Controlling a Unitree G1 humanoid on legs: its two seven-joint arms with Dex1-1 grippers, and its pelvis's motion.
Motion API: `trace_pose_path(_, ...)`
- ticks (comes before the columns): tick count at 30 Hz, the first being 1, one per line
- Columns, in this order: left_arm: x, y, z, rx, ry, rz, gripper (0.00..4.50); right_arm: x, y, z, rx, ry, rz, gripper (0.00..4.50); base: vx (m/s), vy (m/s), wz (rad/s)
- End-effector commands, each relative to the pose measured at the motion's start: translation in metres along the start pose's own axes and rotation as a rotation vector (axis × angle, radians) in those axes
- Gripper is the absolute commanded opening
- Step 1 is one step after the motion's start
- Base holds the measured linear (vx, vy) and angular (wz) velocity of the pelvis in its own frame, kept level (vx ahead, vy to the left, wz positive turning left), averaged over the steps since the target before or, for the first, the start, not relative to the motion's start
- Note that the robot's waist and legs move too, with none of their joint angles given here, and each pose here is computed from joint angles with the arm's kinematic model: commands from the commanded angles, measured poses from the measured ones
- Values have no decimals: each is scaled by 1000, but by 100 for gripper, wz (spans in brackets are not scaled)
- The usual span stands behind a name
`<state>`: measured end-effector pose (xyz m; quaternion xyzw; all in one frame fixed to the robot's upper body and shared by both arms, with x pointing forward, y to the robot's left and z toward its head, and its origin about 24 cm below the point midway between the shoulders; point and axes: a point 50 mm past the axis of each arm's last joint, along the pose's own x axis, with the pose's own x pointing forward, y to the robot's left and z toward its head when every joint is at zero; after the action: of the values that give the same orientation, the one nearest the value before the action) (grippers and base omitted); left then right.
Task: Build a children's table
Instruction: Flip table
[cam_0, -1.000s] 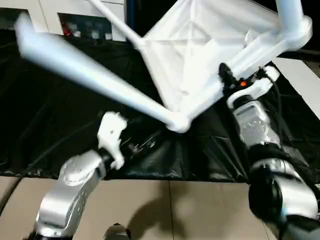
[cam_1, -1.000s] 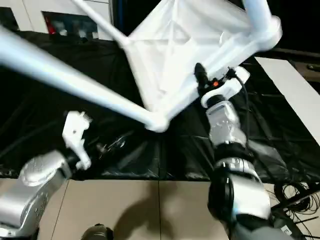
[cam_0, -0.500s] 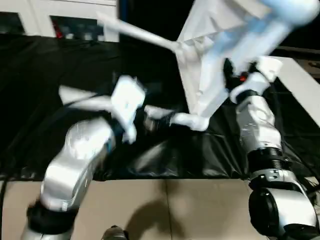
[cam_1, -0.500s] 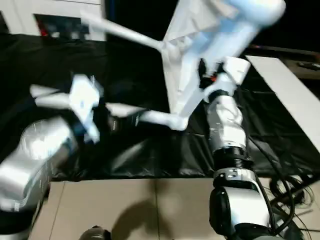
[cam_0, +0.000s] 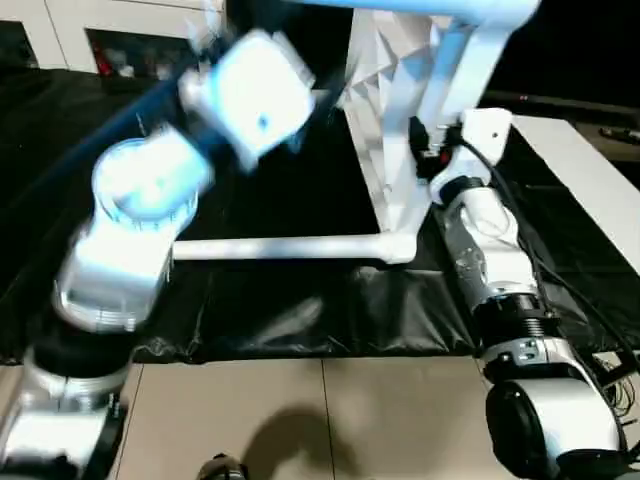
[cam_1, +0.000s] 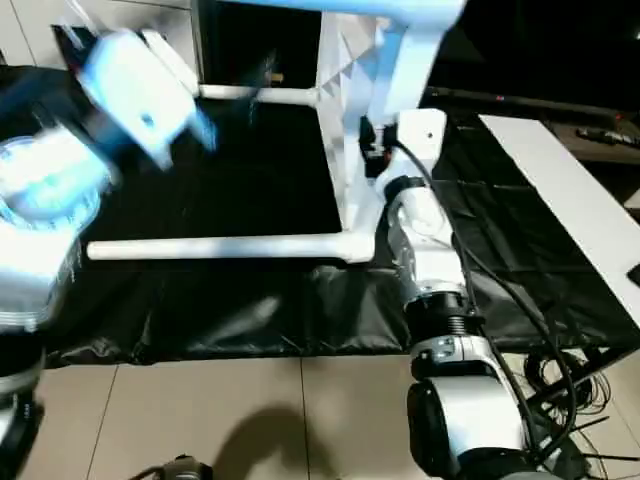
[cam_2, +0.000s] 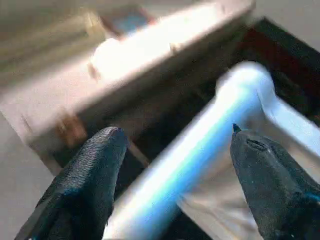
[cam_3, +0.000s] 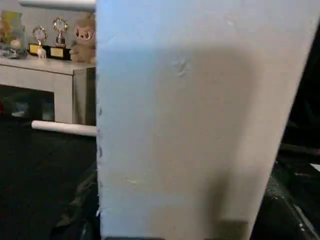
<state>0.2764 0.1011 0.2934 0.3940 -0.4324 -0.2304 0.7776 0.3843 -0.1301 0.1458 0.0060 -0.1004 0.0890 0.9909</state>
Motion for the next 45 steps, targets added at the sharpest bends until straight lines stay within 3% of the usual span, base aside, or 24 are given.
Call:
trace_pose_path(1,2,0,3,65,-33,7,375,-6,4,-14,-18,67,14,269,0,0,0)
trace_pose_path(4,1,0,-8,135,31,-4,375,-8,4,-18,-9,65,13,299,0,0,0)
trace_pose_path(7,-2,10,-24,217,93,48,375,-12,-1,-23,-3,68,16,299,0,0,0)
trace_pose_path(9,-2,10,-24,217,93,48,375,-12,-1,-23,-3,68,16,299,0,0,0)
trace_pose_path(14,-9,34,-58,362,255,53,375,-13,-9,-31,-16,92,22,299,0,0,0)
trace_pose_path(19,-14,41,-73,408,317,7,375,-11,-8,-33,-13,103,24,299,0,0,0)
trace_pose_path(26,-19,63,-91,493,405,56,375,-5,-2,-38,11,124,54,283,0,0,0)
trace_pose_path(29,-19,66,-93,494,408,57,375,-4,-1,-36,25,113,59,266,0,0,0)
trace_pose_path(33,-18,65,-97,447,412,53,328,-1,1,-35,21,106,64,228,0,0,0)
trace_pose_path(45,-16,56,-100,377,400,46,255,2,-2,-29,-11,68,80,198,0,0,0)
